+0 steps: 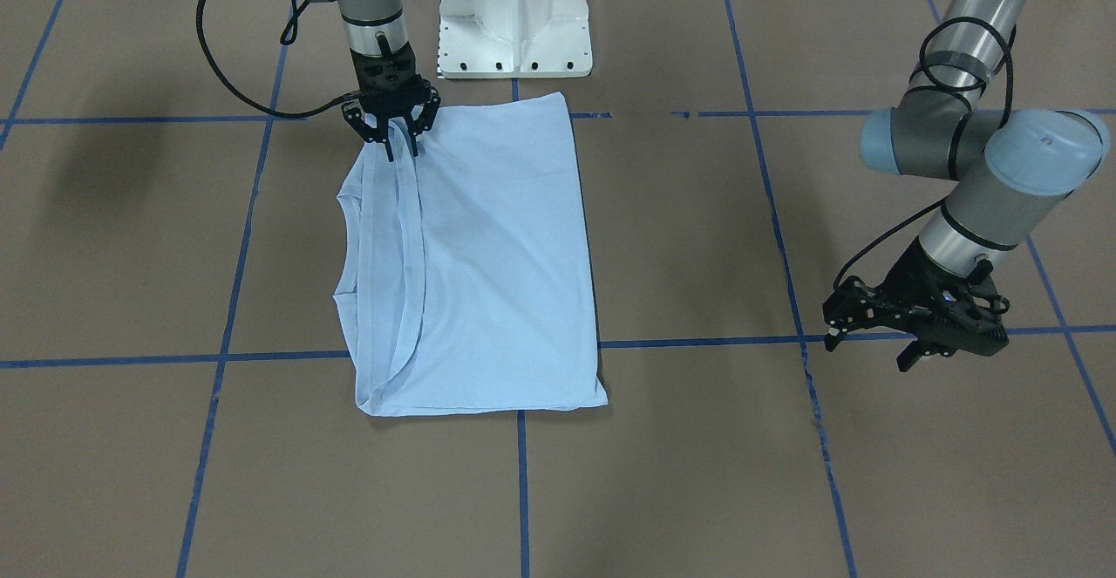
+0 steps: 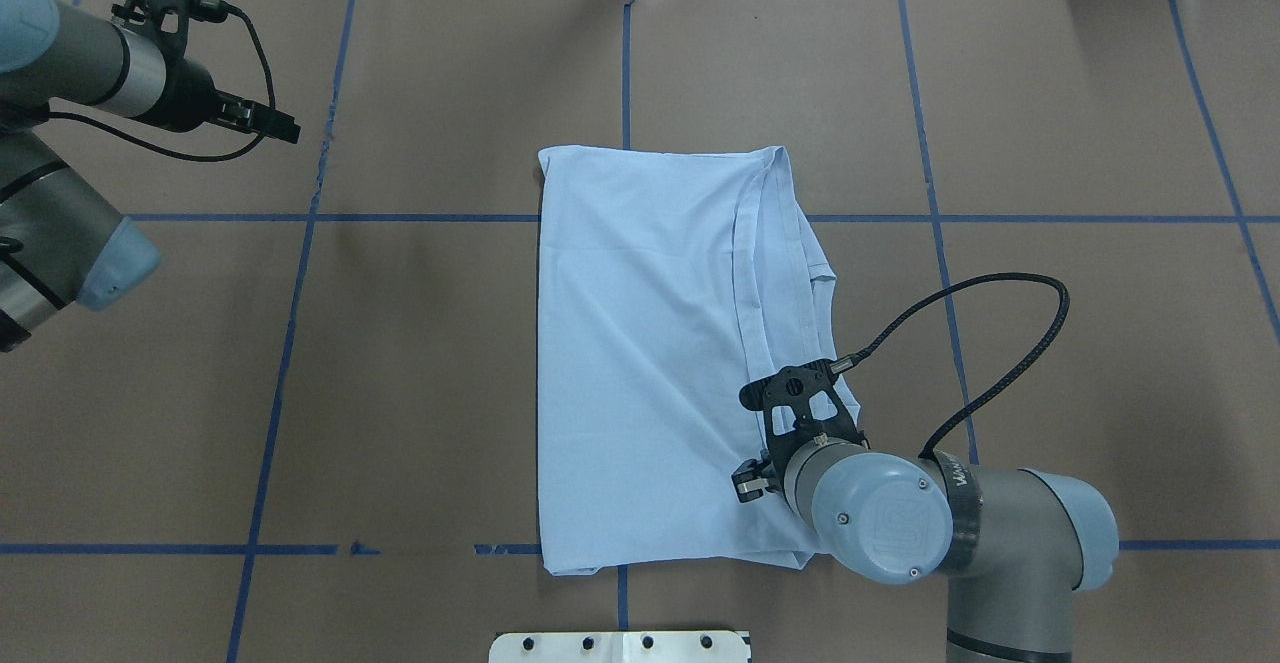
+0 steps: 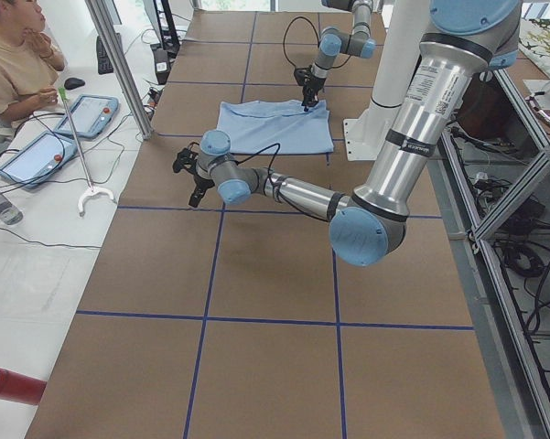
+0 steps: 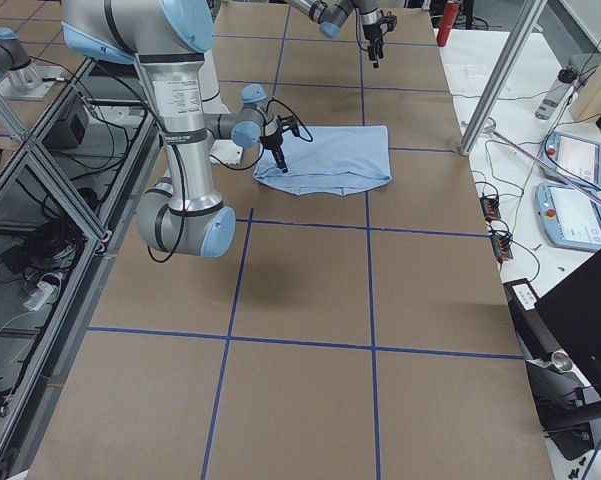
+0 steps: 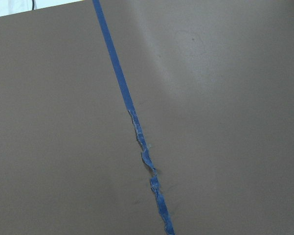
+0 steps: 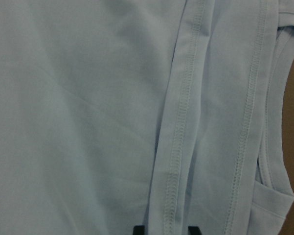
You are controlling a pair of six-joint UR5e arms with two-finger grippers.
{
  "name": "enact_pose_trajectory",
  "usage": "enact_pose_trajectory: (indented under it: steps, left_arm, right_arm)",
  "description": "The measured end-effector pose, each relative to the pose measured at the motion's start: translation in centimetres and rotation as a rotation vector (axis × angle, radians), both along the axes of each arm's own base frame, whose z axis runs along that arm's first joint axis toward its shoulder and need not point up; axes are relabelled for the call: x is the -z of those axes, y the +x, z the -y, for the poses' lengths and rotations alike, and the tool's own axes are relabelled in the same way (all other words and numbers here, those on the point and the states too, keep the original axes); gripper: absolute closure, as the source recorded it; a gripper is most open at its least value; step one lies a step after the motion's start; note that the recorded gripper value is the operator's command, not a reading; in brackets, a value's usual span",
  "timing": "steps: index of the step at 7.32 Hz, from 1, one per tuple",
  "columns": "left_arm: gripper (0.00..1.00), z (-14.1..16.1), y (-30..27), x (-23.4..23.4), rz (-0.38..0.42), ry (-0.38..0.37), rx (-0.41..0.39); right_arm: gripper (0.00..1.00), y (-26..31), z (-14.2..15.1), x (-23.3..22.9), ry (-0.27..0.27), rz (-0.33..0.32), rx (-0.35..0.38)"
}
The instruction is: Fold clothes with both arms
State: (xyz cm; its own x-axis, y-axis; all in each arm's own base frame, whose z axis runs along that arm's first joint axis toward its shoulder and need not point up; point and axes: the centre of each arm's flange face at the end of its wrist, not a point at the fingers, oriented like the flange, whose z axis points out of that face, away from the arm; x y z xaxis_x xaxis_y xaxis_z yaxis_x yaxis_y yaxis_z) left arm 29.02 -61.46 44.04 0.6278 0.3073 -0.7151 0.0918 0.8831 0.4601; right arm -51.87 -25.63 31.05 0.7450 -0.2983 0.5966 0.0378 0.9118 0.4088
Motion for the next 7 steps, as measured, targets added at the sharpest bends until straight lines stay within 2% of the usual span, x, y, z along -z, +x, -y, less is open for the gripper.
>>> enact_pose_trajectory:
  steps: [2,3,4,5,7]
  left_arm:
    - [0.00,0.00,0.00,0.00,0.000,0.000,0.000]
    - [0.00,-0.01,0.03,-0.03,0.000,0.000,-0.001]
    - [0.00,-0.01,0.05,-0.06,0.001,-0.001,-0.001]
    - [0.00,-0.01,0.05,-0.06,0.001,-0.001,-0.001]
    - [0.00,-0.04,0.09,-0.02,0.000,0.000,-0.001]
  right_arm:
    - [0.59,-0.28,-0.49,-0.05,0.000,-0.001,0.011]
    - [0.69,-0.37,-0.74,-0.16,-0.001,-0.004,0.016]
    - [0.94,-0.42,-0.92,-0.35,-0.001,-0.008,0.019]
    - [1.00,-0.44,-1.02,-0.48,-0.002,-0.010,0.020]
    - [1.00,-0.42,-1.02,-0.52,-0.003,-0.014,0.019]
